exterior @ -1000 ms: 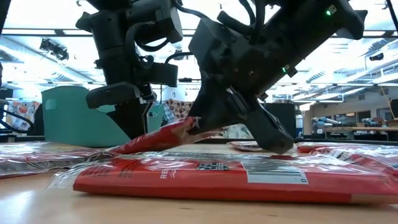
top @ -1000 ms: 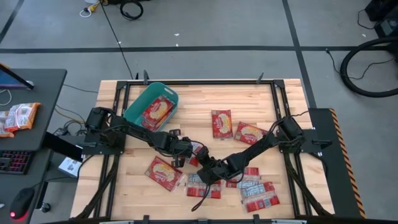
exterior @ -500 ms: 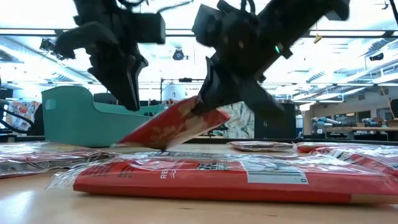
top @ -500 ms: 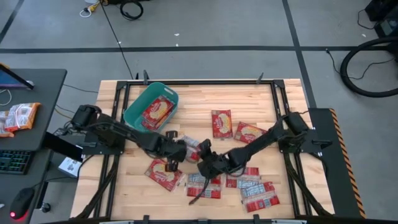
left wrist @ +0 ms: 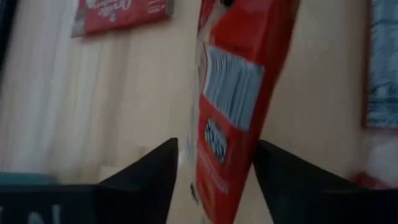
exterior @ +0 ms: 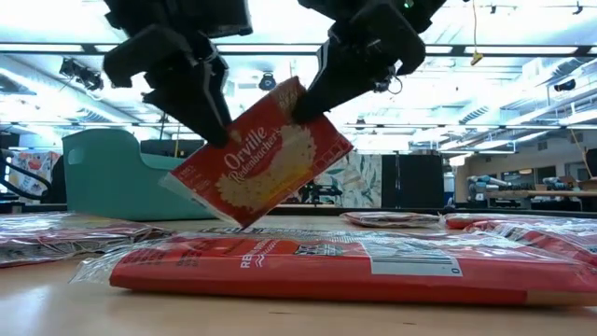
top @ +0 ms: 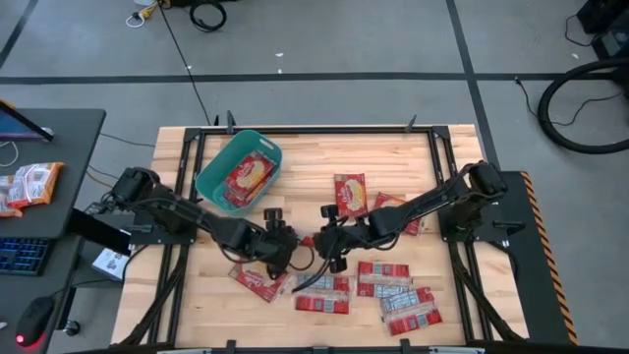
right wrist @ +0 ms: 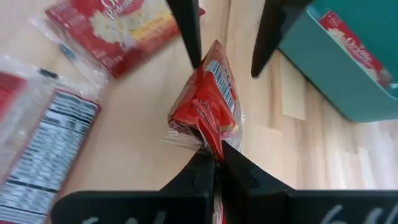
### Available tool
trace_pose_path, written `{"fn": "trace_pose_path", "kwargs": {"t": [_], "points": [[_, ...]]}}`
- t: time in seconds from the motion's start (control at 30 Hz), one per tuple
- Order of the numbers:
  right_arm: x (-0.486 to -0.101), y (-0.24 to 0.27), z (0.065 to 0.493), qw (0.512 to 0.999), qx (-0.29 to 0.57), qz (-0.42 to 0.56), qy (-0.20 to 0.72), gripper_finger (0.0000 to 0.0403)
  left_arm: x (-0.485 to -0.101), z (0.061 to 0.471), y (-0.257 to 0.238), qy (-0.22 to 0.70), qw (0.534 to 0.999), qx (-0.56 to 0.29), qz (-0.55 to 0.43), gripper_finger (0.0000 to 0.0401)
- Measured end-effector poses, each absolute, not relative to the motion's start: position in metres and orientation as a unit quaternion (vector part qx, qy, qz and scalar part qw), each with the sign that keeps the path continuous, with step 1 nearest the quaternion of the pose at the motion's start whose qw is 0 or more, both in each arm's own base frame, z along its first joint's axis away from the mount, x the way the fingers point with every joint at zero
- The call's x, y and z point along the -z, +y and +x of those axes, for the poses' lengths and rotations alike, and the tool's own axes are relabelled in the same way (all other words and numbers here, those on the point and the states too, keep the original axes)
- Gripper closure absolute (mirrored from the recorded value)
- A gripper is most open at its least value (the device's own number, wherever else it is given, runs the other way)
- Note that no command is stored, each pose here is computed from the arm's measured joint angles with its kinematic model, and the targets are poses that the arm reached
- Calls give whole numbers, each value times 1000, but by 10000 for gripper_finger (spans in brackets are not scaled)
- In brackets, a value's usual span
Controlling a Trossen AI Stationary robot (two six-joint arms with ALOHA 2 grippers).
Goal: Sort popcorn bags into baskets
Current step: Put the red popcorn bag into the green bin
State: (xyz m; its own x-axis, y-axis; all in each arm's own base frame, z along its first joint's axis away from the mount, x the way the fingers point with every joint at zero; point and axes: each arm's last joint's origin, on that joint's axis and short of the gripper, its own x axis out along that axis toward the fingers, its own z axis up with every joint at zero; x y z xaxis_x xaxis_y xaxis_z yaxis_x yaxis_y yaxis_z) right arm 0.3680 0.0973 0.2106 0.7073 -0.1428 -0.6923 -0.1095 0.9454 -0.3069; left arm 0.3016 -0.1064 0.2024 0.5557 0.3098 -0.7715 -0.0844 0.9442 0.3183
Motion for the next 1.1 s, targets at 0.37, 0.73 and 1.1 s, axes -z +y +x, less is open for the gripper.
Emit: {"fn": "trace_pose_path", "kwargs": {"t": [0.37,0.73,1.1], "points": [[-212,95,369,919,15,-114,377,388,-203,310,-93,463,878,-88,81,224],[-214,96,370,923,20,-113,368,365,-203,311,-88,469,875,-87,80,334],[-236,90,353,919,28,-100,381,279,-206,306,-78,488,864,-97,71,365]]}}
